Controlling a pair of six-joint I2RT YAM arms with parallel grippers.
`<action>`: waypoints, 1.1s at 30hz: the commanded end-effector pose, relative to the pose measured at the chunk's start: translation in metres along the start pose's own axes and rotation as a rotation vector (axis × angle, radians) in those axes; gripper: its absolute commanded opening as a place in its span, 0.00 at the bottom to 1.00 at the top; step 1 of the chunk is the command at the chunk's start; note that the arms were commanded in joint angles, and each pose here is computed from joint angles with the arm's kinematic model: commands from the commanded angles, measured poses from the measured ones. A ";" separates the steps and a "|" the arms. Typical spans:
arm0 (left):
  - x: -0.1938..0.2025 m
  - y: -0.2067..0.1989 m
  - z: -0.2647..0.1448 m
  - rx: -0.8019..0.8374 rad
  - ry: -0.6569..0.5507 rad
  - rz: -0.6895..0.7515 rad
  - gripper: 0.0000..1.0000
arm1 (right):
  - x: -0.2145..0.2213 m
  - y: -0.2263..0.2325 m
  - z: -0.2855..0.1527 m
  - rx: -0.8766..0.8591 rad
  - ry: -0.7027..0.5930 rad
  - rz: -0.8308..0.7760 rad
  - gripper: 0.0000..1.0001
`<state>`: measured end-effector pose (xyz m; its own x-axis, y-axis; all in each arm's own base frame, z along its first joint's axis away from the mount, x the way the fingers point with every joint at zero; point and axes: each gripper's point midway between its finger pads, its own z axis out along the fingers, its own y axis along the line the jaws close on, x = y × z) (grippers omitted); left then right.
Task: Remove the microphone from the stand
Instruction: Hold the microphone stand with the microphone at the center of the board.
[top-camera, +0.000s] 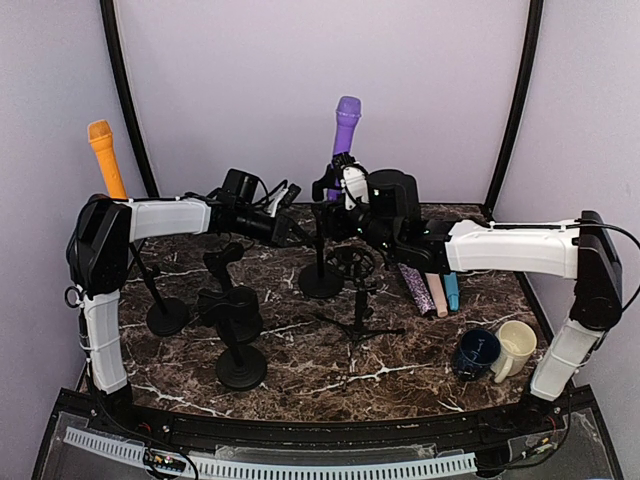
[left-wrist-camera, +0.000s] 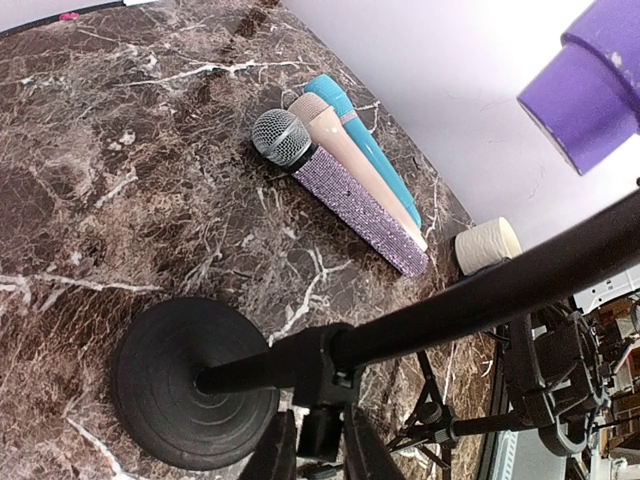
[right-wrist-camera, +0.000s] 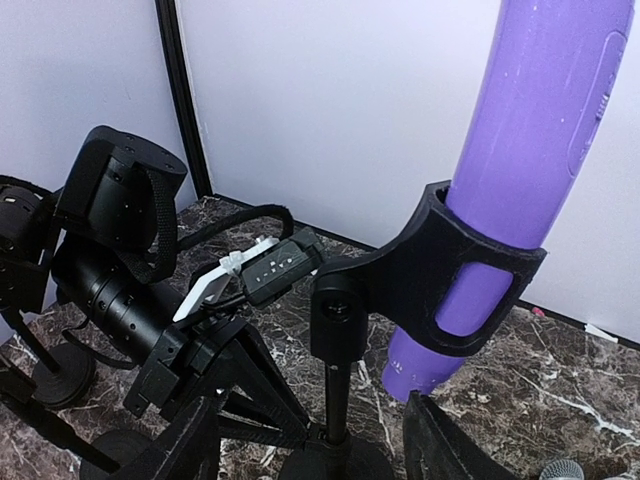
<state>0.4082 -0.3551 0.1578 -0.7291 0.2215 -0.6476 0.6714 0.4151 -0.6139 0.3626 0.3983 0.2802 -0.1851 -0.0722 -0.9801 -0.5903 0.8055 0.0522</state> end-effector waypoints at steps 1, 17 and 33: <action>0.001 -0.004 0.002 0.023 -0.002 -0.019 0.15 | -0.008 0.001 0.006 0.003 -0.030 0.021 0.64; 0.011 -0.004 0.003 0.042 0.020 -0.030 0.03 | 0.015 -0.019 0.039 0.058 0.041 0.071 0.54; 0.012 -0.007 0.003 0.057 0.025 -0.023 0.00 | 0.021 -0.015 0.059 0.042 0.037 0.031 0.34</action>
<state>0.4039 -0.3580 0.1583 -0.7360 0.2172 -0.6412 0.6680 0.3863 -0.6360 0.4047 0.4150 0.2352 -0.2650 -0.1023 -0.9588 -0.5506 0.8324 0.0633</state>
